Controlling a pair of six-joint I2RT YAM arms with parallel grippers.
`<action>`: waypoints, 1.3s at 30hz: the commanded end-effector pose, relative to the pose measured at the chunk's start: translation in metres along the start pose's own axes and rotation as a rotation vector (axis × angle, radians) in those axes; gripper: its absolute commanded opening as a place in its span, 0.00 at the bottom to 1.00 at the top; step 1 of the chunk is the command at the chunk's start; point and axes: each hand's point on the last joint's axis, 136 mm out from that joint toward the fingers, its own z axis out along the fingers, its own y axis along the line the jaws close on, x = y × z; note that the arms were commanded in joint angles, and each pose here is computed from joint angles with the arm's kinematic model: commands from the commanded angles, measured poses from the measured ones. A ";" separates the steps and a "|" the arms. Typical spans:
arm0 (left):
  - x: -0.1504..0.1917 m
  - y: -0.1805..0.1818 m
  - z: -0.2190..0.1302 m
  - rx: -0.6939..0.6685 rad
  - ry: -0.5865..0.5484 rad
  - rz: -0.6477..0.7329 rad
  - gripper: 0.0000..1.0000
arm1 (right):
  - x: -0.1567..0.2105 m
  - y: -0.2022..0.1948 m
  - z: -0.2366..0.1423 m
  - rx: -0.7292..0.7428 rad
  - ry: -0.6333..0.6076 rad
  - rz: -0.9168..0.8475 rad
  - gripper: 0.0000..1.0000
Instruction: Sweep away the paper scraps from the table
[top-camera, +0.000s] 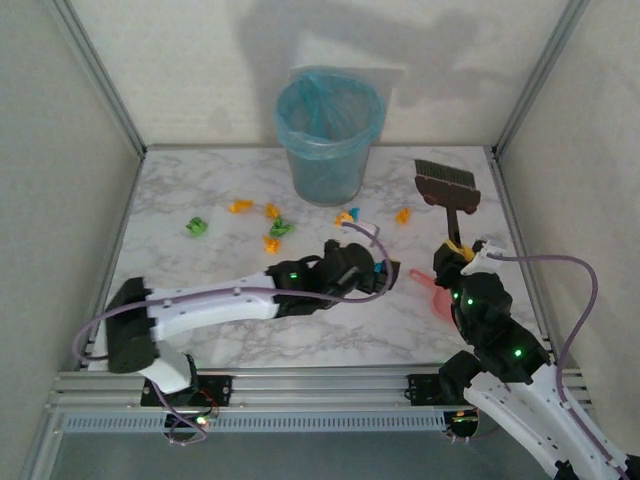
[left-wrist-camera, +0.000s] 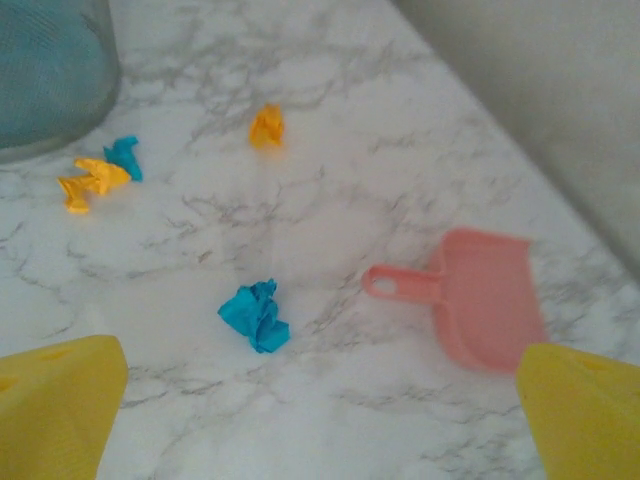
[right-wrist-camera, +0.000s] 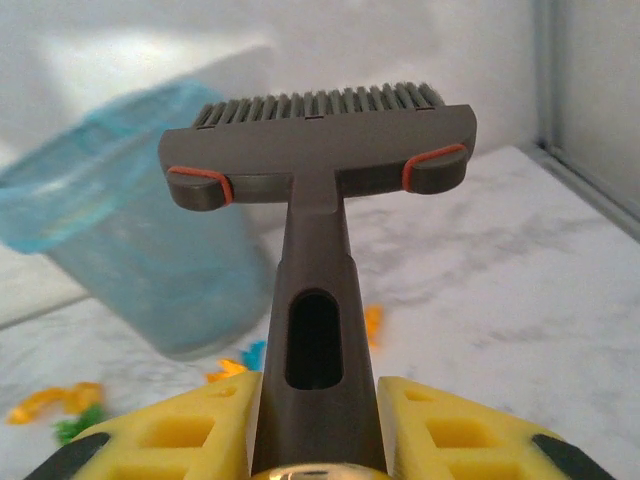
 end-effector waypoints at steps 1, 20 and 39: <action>0.011 -0.014 0.031 0.009 0.087 0.125 1.00 | -0.003 -0.030 -0.006 0.155 -0.011 0.025 0.00; 0.063 -0.045 0.205 0.311 0.471 0.154 0.96 | 0.033 -0.070 0.007 0.323 0.025 0.032 0.00; 0.109 -0.052 0.200 0.491 0.654 0.066 0.93 | 0.039 -0.077 0.011 0.317 0.061 0.093 0.00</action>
